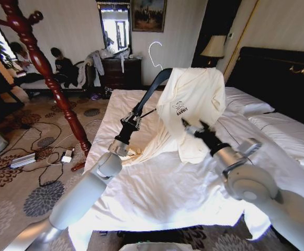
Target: Pick up the clothes from the bed and hang them on the clothes hanger.
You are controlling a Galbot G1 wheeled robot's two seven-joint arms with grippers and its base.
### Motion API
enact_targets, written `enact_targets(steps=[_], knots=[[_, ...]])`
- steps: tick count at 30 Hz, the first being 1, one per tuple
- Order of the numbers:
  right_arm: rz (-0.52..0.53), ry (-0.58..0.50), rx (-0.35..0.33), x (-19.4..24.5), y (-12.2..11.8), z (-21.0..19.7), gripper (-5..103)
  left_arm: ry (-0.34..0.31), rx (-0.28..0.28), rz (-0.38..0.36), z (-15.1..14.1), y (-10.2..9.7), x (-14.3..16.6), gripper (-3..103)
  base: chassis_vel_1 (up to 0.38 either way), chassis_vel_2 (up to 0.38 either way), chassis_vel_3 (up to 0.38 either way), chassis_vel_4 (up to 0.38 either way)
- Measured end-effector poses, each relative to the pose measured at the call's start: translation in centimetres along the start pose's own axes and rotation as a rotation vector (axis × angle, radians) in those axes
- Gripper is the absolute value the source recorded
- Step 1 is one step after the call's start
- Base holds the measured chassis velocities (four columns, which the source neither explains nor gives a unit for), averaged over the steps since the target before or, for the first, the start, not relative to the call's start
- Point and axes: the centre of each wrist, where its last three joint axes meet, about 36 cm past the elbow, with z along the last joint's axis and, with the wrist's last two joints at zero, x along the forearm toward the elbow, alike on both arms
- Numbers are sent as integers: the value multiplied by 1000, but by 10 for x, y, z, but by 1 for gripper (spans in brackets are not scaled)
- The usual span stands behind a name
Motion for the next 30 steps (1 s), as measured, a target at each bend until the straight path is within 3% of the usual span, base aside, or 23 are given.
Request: enact_targets(steps=[2, 4, 6, 8, 10, 13, 14, 16, 20, 28, 30], knots=[[-104, -49, 47, -10, -18, -19, 100, -11, -23, 20, 3, 8, 9, 15, 0, 0, 0, 0], [-142, -52, 58, -13, -24, -25, 100, -12, -29, 27, 3, 11, 12, 15, 0, 0, 0, 0], [-275, -35, 115, -27, -51, -50, 100, -12, -43, 48, 4, 17, 23, 15, 0, 0, 0, 0], [-330, 2, 143, -36, -72, -64, 100, -17, -45, 68, 3, 19, 30, 15, 0, 0, 0, 0], [-342, 13, 149, -38, -77, -67, 100, -20, -46, 75, 3, 19, 32, 15, 0, 0, 0, 0], [-417, 133, 190, -48, -131, -84, 100, -49, -58, 112, -1, 20, 40, 15, 0, 0, 0, 0], [-417, 133, 190, -48, -131, -84, 100, -49, -58, 112, -1, 20, 40, 15, 0, 0, 0, 0], [-451, 192, 209, -48, -158, -91, 100, -67, -59, 130, -2, 19, 43, 15, 0, 0, 0, 0], [-481, 262, 243, -46, -188, -104, 100, -92, -69, 156, -3, 17, 46, 15, 0, 0, 0, 0], [-555, 422, 246, -56, -197, -142, 100, -127, -90, 198, -4, 9, 54, 15, 0, 0, 0, 0], [-637, 541, 208, -60, -194, -158, 100, -138, -90, 196, -5, 6, 53, 15, 0, 0, 0, 0]])
